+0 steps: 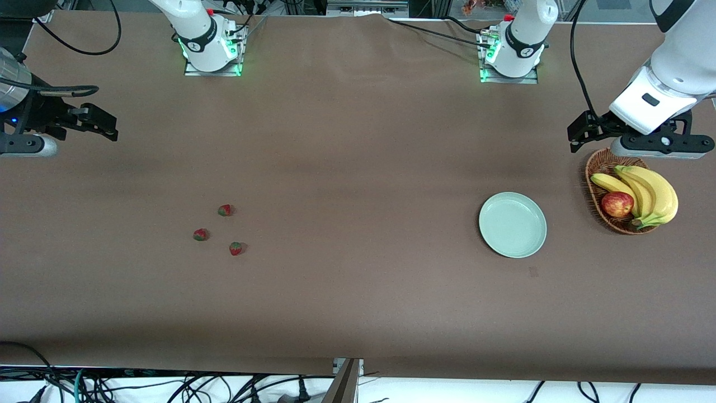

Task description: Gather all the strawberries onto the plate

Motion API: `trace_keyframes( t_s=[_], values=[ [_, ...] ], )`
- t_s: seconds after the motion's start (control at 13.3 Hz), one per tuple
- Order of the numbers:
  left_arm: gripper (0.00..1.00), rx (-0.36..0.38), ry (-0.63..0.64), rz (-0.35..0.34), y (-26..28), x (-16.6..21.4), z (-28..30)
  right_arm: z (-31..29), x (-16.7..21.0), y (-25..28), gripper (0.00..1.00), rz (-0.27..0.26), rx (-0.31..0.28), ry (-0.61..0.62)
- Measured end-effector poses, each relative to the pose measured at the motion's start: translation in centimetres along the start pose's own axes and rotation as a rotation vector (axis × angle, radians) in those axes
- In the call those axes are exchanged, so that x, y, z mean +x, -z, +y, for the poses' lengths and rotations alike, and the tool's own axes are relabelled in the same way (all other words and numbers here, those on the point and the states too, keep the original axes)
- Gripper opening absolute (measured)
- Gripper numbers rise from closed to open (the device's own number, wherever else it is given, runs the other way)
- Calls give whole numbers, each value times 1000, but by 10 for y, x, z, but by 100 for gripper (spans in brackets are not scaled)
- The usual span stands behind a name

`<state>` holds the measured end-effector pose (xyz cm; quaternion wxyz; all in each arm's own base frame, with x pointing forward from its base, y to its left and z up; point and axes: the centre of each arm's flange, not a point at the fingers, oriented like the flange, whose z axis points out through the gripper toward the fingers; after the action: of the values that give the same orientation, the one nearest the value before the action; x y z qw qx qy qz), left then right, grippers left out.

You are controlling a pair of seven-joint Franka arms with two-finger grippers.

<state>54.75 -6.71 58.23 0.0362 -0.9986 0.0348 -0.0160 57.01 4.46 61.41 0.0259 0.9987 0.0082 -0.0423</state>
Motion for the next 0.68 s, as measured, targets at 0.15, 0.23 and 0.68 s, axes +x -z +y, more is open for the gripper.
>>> trace_keyframes(
  t_s=[0.15, 0.23, 0.68],
  values=[
    [100, 0, 0, 0, 0, 0, 0, 0, 0, 0, 100, 3, 0, 0],
    [100, 0, 0, 0, 0, 0, 0, 0, 1, 0, 100, 6, 0, 0],
    [100, 0, -6, -2, 0, -1, 4, -1, 7, 0, 100, 40, 3, 1]
  ],
)
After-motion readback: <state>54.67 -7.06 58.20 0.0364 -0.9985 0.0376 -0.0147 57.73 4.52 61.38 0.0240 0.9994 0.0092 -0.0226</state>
